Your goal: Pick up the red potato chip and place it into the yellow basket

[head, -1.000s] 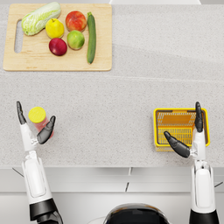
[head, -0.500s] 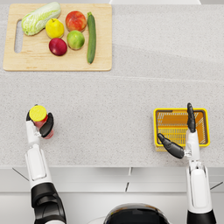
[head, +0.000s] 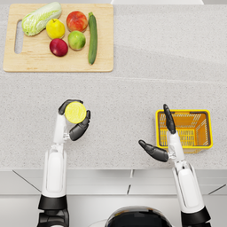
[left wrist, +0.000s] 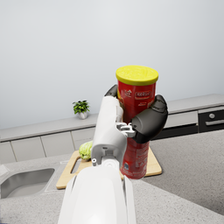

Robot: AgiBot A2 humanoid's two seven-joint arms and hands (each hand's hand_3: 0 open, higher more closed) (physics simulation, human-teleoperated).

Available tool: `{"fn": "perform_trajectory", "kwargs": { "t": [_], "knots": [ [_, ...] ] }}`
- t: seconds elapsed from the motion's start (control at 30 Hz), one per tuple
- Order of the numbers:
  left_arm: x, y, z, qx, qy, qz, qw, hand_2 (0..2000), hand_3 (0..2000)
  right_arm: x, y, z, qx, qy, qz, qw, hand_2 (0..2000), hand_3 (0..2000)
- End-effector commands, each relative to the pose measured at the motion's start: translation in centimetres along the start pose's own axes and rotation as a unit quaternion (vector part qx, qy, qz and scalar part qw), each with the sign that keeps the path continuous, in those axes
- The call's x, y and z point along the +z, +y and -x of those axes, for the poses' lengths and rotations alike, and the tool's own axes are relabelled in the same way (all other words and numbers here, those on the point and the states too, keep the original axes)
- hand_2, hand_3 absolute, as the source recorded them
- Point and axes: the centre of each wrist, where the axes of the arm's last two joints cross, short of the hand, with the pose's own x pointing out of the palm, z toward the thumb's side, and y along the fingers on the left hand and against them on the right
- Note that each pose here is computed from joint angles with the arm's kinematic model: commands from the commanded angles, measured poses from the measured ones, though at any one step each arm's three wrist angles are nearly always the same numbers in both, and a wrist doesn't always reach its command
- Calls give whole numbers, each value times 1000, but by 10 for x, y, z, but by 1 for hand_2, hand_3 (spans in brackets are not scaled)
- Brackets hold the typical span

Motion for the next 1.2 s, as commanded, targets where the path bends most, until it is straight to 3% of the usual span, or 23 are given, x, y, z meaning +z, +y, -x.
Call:
{"fn": "perform_trajectory", "kwargs": {
  "t": [0.03,0.23,0.43,0.57,0.6,0.63,0.67,0.77,0.8,0.83,0.9,0.97,1.07,1.2],
  "knots": [
    [43,7,-46,-74,-17,-83,994,2000,2000,2,-13,-19,27,-17,10,999,0,0],
    [64,3,-104,-158,-60,-120,978,2000,2000,-1,-26,-40,52,-37,8,998,0,0],
    [68,0,-124,-197,-74,-124,970,2000,2000,4,-35,-55,69,-51,19,996,0,0],
    [65,-6,-127,-208,-74,-118,968,2000,2000,-2,-32,-52,81,-50,8,995,0,0],
    [64,-6,-127,-202,-73,-116,970,2000,2000,5,-39,-54,85,-53,24,995,0,0],
    [64,-6,-126,-197,-73,-116,971,2000,2000,5,-38,-53,87,-53,21,995,1361,327],
    [63,-6,-126,-196,-72,-116,971,2000,2000,3,-38,-52,119,-50,20,991,2000,653],
    [66,-9,-125,-186,-73,-120,973,2000,2000,-4,-32,-48,150,-46,9,988,2000,1633],
    [67,-10,-124,-183,-73,-123,973,639,1673,2,-36,-51,156,-47,22,986,2000,1960],
    [70,-11,-118,-166,-74,-127,975,0,1347,3,-36,-49,147,-48,22,988,2000,2000],
    [86,-14,-99,-127,-72,-158,977,0,693,6,-40,-35,105,-48,34,993,2000,2000],
    [94,-12,-55,-40,-55,-180,981,0,40,19,-51,-6,65,-45,64,995,2000,2000],
    [90,-21,16,110,-26,-177,978,0,0,41,-57,44,12,-20,107,994,2000,2000],
    [56,-32,64,216,-21,-111,970,0,0,42,-44,87,-52,-3,108,993,2000,2000]
  ]
}}
